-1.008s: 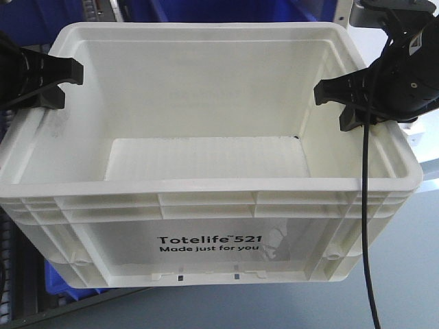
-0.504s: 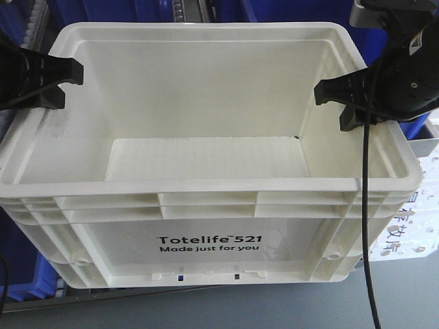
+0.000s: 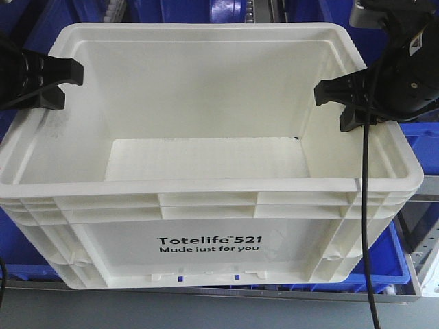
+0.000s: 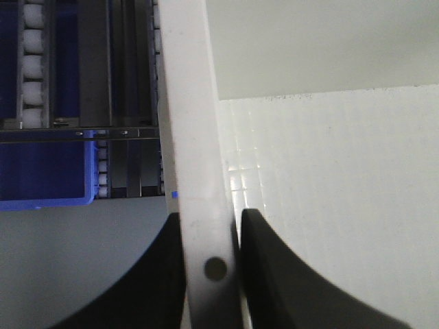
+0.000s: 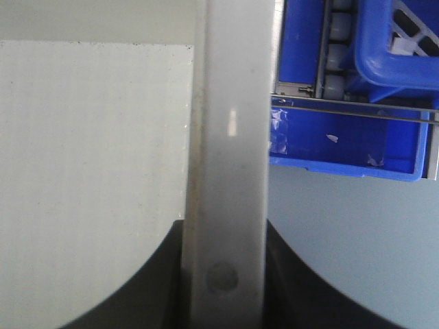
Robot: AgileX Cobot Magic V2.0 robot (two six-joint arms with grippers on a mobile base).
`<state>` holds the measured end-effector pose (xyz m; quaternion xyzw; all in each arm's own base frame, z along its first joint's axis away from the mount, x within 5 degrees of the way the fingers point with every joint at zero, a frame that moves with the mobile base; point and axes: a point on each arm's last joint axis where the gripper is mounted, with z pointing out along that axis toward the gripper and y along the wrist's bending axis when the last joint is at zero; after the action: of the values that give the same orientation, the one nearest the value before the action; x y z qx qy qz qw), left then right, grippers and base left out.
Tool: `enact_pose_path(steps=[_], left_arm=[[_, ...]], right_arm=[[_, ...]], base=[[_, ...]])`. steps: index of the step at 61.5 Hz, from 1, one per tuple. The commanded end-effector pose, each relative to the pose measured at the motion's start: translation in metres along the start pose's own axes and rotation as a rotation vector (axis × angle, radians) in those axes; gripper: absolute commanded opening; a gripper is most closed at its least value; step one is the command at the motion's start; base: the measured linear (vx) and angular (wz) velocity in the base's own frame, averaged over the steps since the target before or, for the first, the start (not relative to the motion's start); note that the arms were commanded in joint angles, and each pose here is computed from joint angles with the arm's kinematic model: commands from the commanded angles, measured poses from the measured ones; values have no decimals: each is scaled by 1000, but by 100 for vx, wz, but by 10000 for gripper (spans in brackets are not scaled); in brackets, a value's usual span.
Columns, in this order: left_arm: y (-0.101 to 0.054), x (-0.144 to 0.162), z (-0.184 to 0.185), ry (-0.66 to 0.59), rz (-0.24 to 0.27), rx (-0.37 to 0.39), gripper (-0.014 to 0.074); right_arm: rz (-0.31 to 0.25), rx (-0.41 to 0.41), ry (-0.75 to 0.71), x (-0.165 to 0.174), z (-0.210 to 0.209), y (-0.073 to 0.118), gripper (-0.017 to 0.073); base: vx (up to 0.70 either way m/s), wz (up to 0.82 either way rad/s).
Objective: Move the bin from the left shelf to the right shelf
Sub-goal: 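Hold the tote while the base approaches the other blue-bin shelf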
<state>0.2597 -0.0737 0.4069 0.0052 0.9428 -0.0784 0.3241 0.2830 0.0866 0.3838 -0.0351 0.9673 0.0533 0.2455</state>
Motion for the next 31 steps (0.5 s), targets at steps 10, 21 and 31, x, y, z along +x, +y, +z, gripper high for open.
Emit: enact_pose_path(steps=[10,21,31], left_arm=[[4,-13,-25,-172,39,-19,-6],[4,-13,-25,-172,39,-19,-6],[4,-13,-25,-172,39,-19,-6]], right_arm=[[-28,11,-174,-8,-32,-5,50],[-28,11,-174,-8,-32,-5,50],[-28,11,-174,-8,-32,-5,50]], base=[[6,25],[5,19],[5,13]])
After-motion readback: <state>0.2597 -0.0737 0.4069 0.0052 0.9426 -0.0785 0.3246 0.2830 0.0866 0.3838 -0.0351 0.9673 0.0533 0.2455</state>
